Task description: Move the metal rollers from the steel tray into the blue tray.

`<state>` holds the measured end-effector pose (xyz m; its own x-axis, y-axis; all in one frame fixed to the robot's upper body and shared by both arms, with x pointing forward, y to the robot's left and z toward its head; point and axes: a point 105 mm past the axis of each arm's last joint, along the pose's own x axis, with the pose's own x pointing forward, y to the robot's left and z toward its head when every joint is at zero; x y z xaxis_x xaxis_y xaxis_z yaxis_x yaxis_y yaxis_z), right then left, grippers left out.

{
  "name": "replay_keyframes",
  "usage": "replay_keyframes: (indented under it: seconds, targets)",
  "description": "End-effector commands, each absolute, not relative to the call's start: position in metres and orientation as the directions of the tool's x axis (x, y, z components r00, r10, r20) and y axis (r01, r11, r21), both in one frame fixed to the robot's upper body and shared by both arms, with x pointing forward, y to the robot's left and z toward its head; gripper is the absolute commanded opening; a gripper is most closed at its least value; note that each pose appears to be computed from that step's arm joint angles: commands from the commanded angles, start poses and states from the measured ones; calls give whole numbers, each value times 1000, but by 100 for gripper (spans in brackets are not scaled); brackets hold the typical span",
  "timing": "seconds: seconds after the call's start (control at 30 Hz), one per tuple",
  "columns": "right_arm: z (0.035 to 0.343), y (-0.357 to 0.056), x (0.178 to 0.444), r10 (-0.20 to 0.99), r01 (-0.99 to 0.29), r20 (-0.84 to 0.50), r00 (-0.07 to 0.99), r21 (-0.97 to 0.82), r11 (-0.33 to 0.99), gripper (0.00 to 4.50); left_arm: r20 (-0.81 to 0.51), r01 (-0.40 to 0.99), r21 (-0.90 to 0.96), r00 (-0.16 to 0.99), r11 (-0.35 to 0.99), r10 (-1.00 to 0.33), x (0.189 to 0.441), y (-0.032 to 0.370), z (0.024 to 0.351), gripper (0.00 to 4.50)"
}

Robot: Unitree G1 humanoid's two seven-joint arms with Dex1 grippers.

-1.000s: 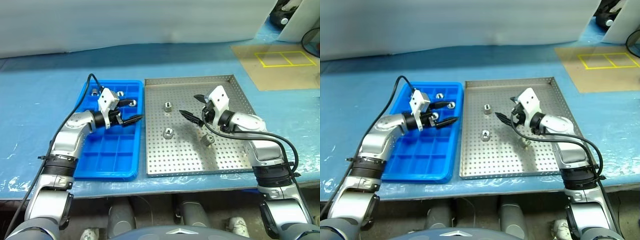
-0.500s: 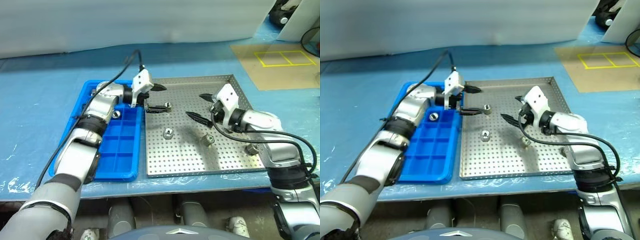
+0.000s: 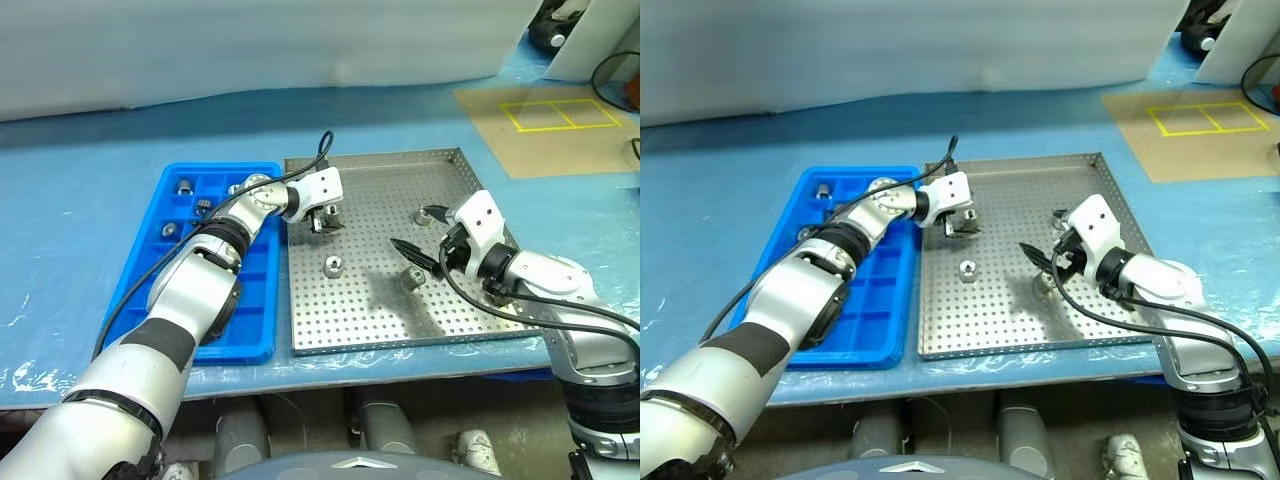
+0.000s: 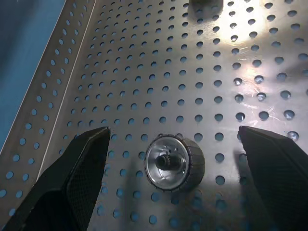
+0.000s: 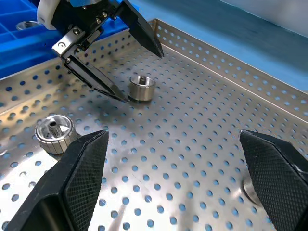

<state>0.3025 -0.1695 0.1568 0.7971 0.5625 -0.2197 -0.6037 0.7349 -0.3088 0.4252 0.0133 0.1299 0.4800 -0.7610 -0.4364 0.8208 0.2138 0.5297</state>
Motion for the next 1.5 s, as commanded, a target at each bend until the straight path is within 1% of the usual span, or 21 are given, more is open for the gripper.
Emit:
replay_keyframes:
  seconds: [0.03, 0.23, 0.47, 0.6, 0.63, 0.7, 0.77, 0.8, 0.9, 0.97, 1.0, 1.07, 1.23, 1.37, 1.43, 1.5]
  targets:
    - [172, -173, 298, 549, -571, -171, 818, -346, 744, 446, -423, 797, 552, 521, 244, -741, 431, 10, 137, 450]
    - [172, -175, 296, 532, -555, -171, 830, -352, 754, 446, -488, 802, 540, 547, 257, -681, 432, 17, 119, 450]
    - [172, -176, 298, 524, -547, -169, 835, -361, 756, 446, -528, 785, 524, 604, 331, -596, 438, 29, 105, 450]
    - [171, -177, 298, 519, -544, -172, 837, -368, 754, 446, -554, 795, 508, 597, 332, -580, 437, 32, 99, 450]
    - [171, -177, 299, 519, -543, -173, 837, -369, 754, 449, -560, 798, 502, 593, 333, -578, 436, 33, 98, 432]
    - [171, -177, 299, 517, -542, -173, 838, -370, 755, 450, -582, 818, 495, 562, 292, -587, 433, 34, 94, 393]
    - [171, -177, 300, 516, -540, -171, 839, -371, 755, 450, -588, 814, 502, 570, 294, -574, 433, 37, 92, 322]
    - [171, -178, 300, 515, -539, -171, 840, -372, 755, 450, -594, 814, 501, 569, 292, -569, 433, 38, 91, 293]
    - [171, -178, 301, 513, -537, -171, 841, -374, 756, 450, -606, 826, 488, 552, 280, -573, 431, 39, 90, 293]
    - [172, -178, 302, 512, -534, -166, 843, -375, 758, 450, -607, 839, 468, 534, 279, -588, 430, 39, 91, 258]
    - [172, -178, 302, 511, -533, -165, 844, -376, 758, 450, -603, 834, 469, 543, 291, -584, 431, 40, 92, 238]
    - [172, -178, 303, 510, -532, -164, 844, -377, 759, 450, -602, 830, 470, 550, 301, -578, 432, 42, 92, 177]
    - [173, -177, 305, 511, -531, -161, 844, -379, 758, 450, -599, 845, 448, 526, 292, -604, 430, 42, 93, 175]
    - [174, -175, 308, 517, -535, -158, 841, -381, 754, 450, -589, 839, 445, 537, 313, -603, 432, 46, 95, 175]
    - [174, -173, 309, 524, -540, -156, 837, -382, 750, 450, -575, 837, 452, 538, 308, -617, 432, 46, 99, 175]
    - [175, -171, 311, 531, -545, -152, 833, -383, 746, 450, -532, 829, 456, 545, 323, -648, 435, 44, 111, 175]
